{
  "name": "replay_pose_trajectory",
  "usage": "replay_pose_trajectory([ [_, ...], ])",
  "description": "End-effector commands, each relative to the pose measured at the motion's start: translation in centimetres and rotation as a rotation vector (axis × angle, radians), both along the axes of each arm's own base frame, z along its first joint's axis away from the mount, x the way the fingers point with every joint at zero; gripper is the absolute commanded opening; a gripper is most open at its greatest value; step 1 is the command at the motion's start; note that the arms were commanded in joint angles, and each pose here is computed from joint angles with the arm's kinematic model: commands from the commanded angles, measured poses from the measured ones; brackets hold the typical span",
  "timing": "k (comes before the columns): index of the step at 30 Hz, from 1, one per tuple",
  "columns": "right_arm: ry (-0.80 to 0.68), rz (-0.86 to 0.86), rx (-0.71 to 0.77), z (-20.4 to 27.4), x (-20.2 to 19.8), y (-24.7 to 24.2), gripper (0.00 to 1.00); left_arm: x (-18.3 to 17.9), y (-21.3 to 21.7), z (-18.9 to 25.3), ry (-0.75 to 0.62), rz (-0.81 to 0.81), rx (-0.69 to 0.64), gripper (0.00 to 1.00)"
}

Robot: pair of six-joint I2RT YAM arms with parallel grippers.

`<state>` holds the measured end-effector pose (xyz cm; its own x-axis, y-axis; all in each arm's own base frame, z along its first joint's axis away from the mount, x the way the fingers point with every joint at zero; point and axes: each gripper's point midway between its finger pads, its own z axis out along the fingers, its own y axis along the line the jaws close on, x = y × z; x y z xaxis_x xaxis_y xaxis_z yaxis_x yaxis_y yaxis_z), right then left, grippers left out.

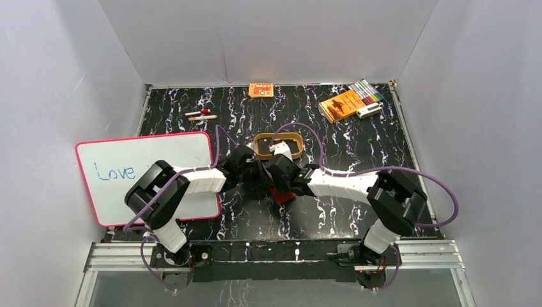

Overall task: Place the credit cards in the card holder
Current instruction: Open the card holder at the center of the board.

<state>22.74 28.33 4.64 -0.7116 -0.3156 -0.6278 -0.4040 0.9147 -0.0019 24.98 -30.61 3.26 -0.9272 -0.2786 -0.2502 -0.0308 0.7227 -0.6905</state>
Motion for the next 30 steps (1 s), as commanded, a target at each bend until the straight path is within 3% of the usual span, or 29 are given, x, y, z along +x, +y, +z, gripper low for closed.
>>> replay_pose_trajectory([
  [1, -0.030, -0.007, -0.026, 0.7, 0.9, 0.7, 0.45, 0.1, 0.2, -0.6, 0.029, 0.012, 0.007, 0.00],
  [11, -0.022, -0.021, -0.087, -0.4, 1.0, -0.1, 0.38, -0.2, 0.3, -0.7, 0.033, 0.011, 0.005, 0.00],
  [19, -0.029, -0.027, -0.099, -0.1, 1.0, -0.5, 0.19, -0.2, 0.4, -0.9, 0.037, 0.010, 0.009, 0.00],
  [23, -0.019, -0.018, -0.069, 0.6, 0.7, -0.1, 0.01, -0.3, 0.6, -1.4, 0.046, 0.014, 0.023, 0.00],
  [30, -0.017, -0.043, -0.041, 1.3, 0.4, -0.5, 0.00, -0.4, 0.9, -2.1, 0.056, 0.019, 0.043, 0.00],
])
